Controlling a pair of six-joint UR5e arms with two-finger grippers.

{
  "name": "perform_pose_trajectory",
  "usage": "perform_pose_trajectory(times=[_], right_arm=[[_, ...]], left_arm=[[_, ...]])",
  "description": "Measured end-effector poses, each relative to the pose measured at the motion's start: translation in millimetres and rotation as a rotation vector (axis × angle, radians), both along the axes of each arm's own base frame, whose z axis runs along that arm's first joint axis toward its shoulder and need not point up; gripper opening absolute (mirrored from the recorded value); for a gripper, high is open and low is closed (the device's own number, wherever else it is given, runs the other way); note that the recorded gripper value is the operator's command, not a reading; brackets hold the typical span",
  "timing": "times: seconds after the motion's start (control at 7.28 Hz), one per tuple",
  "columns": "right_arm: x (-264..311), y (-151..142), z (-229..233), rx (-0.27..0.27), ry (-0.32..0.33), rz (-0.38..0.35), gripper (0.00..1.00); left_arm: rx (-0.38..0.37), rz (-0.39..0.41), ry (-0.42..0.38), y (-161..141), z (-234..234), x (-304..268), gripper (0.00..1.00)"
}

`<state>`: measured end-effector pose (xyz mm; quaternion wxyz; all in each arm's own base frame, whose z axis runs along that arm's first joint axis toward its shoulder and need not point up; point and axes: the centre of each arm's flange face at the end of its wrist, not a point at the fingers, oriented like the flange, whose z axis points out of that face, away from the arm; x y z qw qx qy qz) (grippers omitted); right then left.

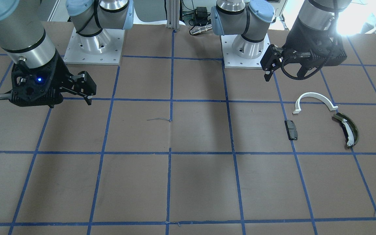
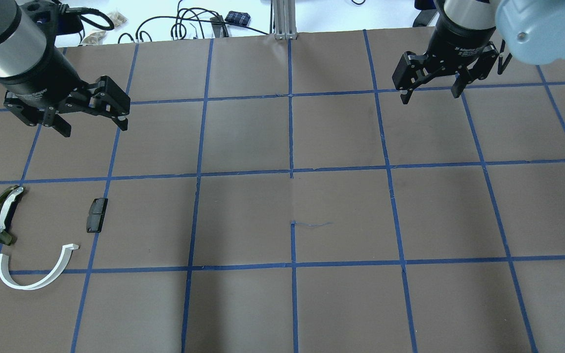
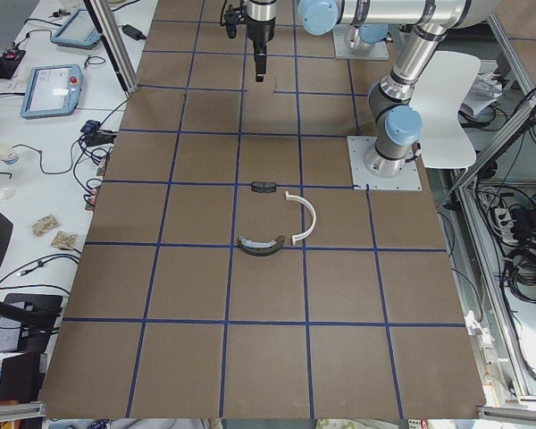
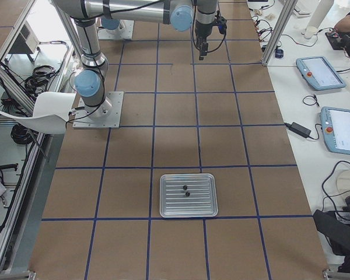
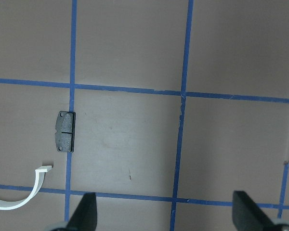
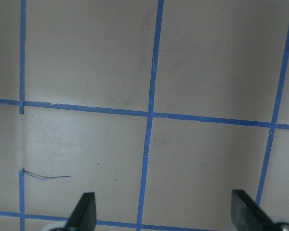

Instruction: Place bearing gear from tray to pile

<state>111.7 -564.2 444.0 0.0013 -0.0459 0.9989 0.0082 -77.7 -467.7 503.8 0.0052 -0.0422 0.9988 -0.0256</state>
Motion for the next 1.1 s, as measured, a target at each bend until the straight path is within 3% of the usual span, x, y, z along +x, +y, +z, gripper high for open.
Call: perform_pose_trajectory(times=[0.27,0.41,0.69,1.1], right_arm=[[-26.9,-38.4,-5.9,-0.043,0.020,0.004,1.00],[-67.1,-53.0,-1.8,-0.057,0.051,0.065,1.00],[-203.1,-58.3,-11.4,-0.028,0.071,0.256,1.00],[-386.5,-21.4,-40.4,0.013,0.062,0.591,1.00]], left_arm=[[-0.001,0.000,0.000,0.4,0.7,-0.7,1.00],[-0.001,0.000,0.000,0.6,0.6,-0.8,1.00],[-0.001,0.001,0.000,0.7,0.4,-1.0,1.00],[-0.003,0.002,0.000,0.6,1.1,-1.0,1.00]])
